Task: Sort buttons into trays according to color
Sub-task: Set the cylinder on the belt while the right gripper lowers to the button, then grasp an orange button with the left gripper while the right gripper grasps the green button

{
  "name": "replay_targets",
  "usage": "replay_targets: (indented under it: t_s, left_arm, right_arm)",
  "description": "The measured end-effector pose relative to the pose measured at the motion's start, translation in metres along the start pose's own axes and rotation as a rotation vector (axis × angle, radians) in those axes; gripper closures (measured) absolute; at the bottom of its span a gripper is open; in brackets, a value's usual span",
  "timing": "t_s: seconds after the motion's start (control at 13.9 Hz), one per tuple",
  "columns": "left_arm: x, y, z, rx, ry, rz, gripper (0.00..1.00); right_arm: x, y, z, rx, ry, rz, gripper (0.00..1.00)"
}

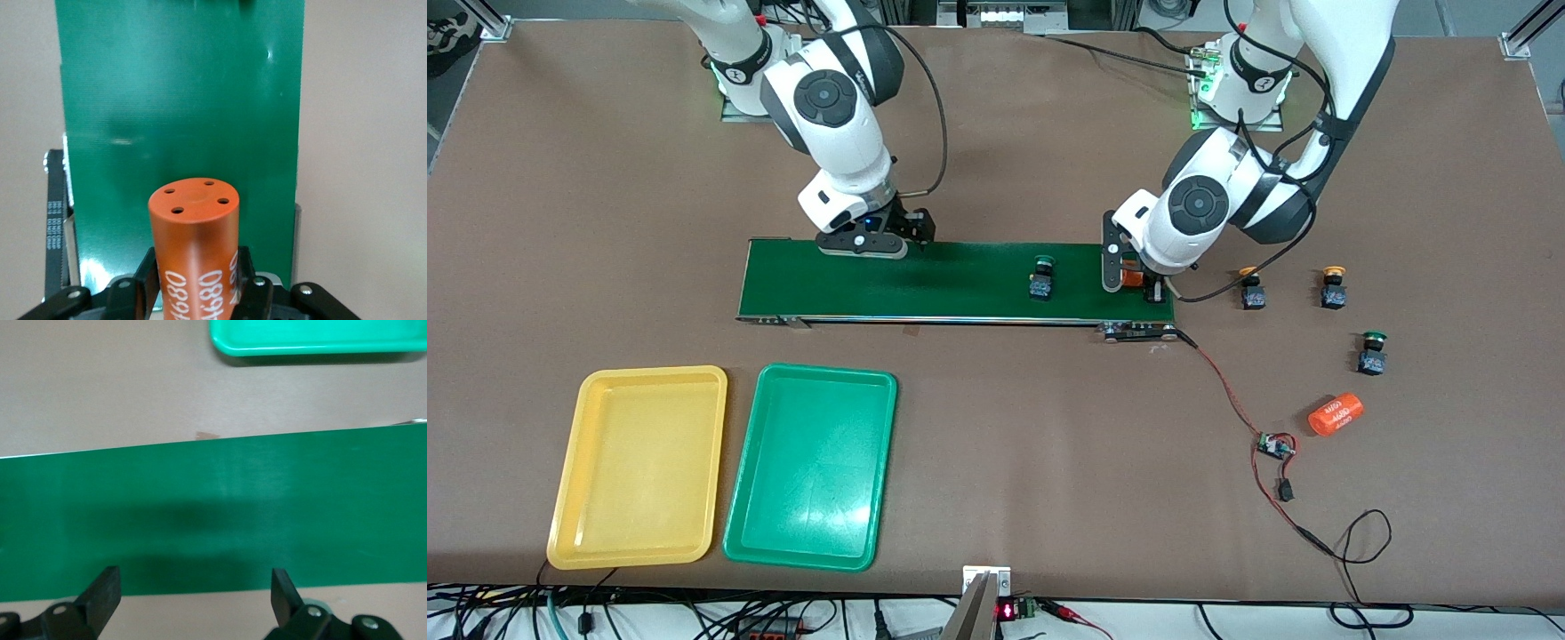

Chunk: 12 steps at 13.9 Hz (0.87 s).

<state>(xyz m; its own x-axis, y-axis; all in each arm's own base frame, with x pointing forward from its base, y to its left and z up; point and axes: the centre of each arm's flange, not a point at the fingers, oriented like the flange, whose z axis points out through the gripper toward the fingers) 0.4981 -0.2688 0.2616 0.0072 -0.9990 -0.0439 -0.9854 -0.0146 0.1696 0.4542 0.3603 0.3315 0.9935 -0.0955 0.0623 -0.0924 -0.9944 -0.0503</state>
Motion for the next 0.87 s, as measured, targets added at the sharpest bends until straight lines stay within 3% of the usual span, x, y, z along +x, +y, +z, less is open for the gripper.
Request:
replay_targets:
  t_s: [0.07, 0.43, 0.65, 0.87]
  left_arm:
    - [0.002, 0.0, 0.002, -0.002, 0.001, 0.003, 0.47]
    - [-0.004, -0.013, -0.025, 0.055, 0.021, -0.021, 0.01]
    - [-0.064, -0.042, -0.057, 0.103, 0.046, -0.162, 0.0]
    - [-0.139, -0.064, -0.059, 0.104, 0.045, -0.299, 0.0]
  right_arm:
    - [-0.002, -0.005, 0.01, 0.01, 0.008, 0.003, 0.0]
    - [-0.002, -0.015, 0.037, 0.015, 0.008, -0.002, 0.0]
    - [0.0, -0.016, 0.035, 0.019, 0.013, 0.0, 0.0]
    - [0.001, -0.016, 0.034, 0.019, 0.015, 0.002, 0.0]
